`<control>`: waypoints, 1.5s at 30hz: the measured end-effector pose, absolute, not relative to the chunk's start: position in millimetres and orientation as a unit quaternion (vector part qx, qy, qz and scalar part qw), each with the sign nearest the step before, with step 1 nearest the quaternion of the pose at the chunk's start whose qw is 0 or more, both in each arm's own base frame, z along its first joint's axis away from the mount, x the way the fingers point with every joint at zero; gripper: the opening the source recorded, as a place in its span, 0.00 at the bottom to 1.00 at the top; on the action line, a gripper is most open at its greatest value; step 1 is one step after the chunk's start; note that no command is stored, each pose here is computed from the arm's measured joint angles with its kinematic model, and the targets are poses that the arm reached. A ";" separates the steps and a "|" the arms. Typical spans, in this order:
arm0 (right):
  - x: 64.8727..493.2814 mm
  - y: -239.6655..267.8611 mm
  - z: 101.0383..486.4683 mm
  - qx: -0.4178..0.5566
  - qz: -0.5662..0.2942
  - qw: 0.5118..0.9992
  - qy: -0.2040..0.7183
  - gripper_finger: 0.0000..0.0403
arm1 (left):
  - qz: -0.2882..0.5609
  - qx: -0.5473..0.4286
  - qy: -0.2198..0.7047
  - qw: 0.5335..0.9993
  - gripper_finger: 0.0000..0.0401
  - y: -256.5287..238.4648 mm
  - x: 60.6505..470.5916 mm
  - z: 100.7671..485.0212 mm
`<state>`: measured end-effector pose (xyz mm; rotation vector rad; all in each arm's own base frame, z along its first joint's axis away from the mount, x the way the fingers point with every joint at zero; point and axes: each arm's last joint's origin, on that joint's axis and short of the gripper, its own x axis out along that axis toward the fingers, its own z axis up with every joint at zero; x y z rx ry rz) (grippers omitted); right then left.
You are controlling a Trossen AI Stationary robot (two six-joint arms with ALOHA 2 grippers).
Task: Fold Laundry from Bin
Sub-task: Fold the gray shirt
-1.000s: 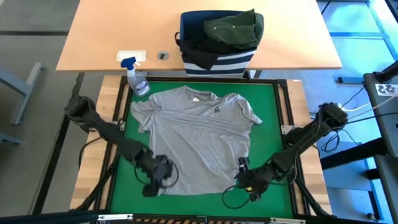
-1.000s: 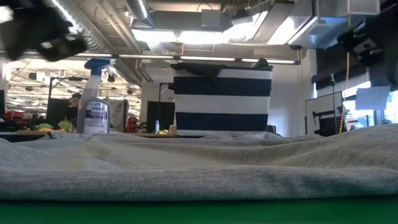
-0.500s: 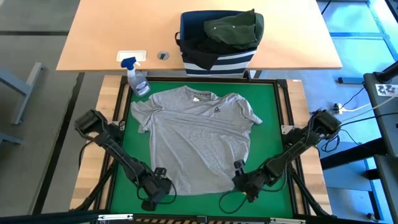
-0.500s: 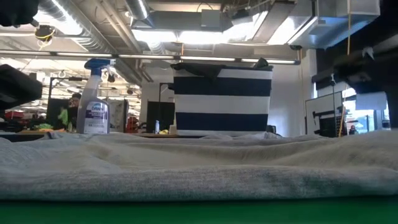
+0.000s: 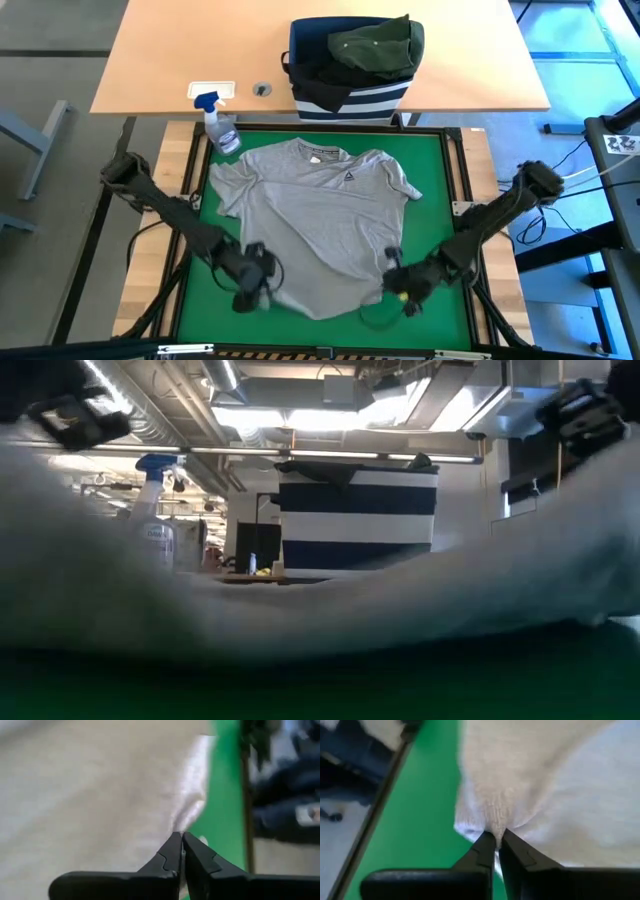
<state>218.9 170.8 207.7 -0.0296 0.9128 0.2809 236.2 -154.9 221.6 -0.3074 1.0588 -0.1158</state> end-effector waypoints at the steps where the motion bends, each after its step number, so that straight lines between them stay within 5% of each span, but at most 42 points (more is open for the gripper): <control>1: 220.6 161.2 210.8 -0.004 0.116 0.888 0.445 0.02 | -0.025 -0.138 0.498 0.856 0.01 -145.7 234.6 225.0; 6: 234.4 122.8 208.7 0.039 -0.005 0.885 0.464 0.04 | 0.099 -0.106 0.500 0.854 0.02 -106.3 229.5 206.8; 13: 254.0 88.0 191.5 0.101 -0.121 0.861 0.484 0.19 | 0.167 -0.117 0.535 0.820 0.04 -75.6 221.9 175.1; 20: 248.5 77.6 212.6 0.142 -0.047 0.826 0.544 0.47 | 0.078 -0.216 0.552 0.802 0.25 -72.9 236.2 195.7; 25: 233.6 112.9 226.2 0.107 0.044 0.850 0.513 0.57 | -0.025 -0.223 0.520 0.824 0.35 -101.2 244.2 216.9; 31: 225.0 148.3 197.8 -0.017 0.045 0.887 0.459 0.59 | -0.038 -0.133 0.508 0.850 0.38 -140.4 235.5 205.0; 39: 230.9 158.9 162.7 -0.051 0.031 0.871 0.487 0.59 | -0.025 0.045 0.543 0.838 0.38 -154.9 235.8 165.0; 45: 234.6 162.3 156.8 -0.030 0.031 0.872 0.488 0.59 | 0.025 0.070 0.585 0.807 0.38 -139.7 240.4 147.4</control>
